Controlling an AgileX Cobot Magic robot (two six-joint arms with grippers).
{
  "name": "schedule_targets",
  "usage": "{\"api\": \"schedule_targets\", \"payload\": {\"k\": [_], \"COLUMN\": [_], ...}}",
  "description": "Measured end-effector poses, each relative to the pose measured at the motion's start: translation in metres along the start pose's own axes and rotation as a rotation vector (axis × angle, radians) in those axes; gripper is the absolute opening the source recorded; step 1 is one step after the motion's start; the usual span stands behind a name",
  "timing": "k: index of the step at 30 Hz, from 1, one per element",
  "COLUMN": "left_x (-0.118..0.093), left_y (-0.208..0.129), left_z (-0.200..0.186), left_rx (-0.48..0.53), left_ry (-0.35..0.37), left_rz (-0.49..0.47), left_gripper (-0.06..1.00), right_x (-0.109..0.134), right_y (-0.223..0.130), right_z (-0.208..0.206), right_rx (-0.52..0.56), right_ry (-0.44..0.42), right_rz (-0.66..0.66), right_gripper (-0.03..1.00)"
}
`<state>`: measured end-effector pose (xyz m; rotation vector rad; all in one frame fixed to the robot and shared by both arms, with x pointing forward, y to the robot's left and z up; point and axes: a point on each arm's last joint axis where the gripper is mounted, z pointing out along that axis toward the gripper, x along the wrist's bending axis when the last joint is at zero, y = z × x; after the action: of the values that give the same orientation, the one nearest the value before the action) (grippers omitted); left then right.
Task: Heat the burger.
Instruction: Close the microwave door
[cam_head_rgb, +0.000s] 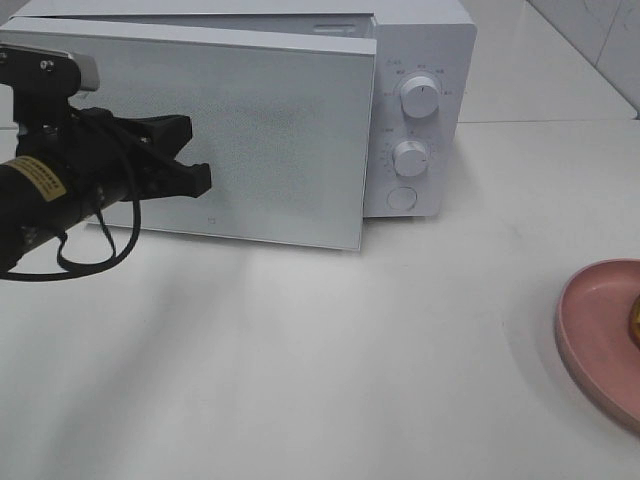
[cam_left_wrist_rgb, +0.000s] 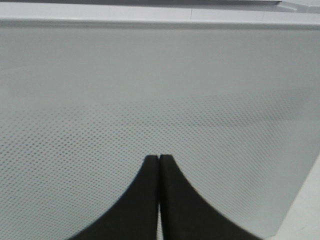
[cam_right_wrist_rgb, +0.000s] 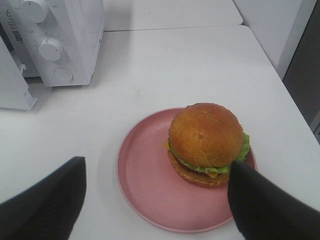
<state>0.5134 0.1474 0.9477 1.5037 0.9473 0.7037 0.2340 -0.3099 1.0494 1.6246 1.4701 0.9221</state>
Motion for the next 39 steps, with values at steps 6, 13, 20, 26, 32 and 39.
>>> {"api": "schedule_targets", "payload": {"k": [6, 13, 20, 26, 32, 39], "left_x": [-0.012, -0.023, -0.024, -0.03, -0.037, -0.048], "left_y": [0.004, 0.006, 0.008, 0.009, 0.009, 0.01], "left_z": [0.019, 0.042, 0.063, 0.074, 0.088, 0.104], "left_rx": [-0.027, -0.039, -0.049, -0.044, -0.034, -0.041], "left_ry": [-0.015, -0.023, -0.016, -0.045, -0.079, -0.131], "left_rz": [-0.015, -0.032, -0.043, -0.028, -0.004, 0.032], "left_gripper": [0.0, 0.0, 0.0, 0.0, 0.0, 0.0], "right_x": [0.0, 0.0, 0.0, 0.0, 0.0, 0.0], "right_y": [0.0, 0.0, 0.0, 0.0, 0.0, 0.0], "right_z": [0.0, 0.0, 0.0, 0.0, 0.0, 0.0], "right_rx": [0.0, 0.0, 0.0, 0.0, 0.0, 0.0], "right_ry": [0.0, 0.0, 0.0, 0.0, 0.0, 0.0], "right_rz": [0.0, 0.0, 0.0, 0.0, 0.0, 0.0], "right_gripper": [0.75, 0.75, 0.75, 0.75, 0.74, 0.74]}}
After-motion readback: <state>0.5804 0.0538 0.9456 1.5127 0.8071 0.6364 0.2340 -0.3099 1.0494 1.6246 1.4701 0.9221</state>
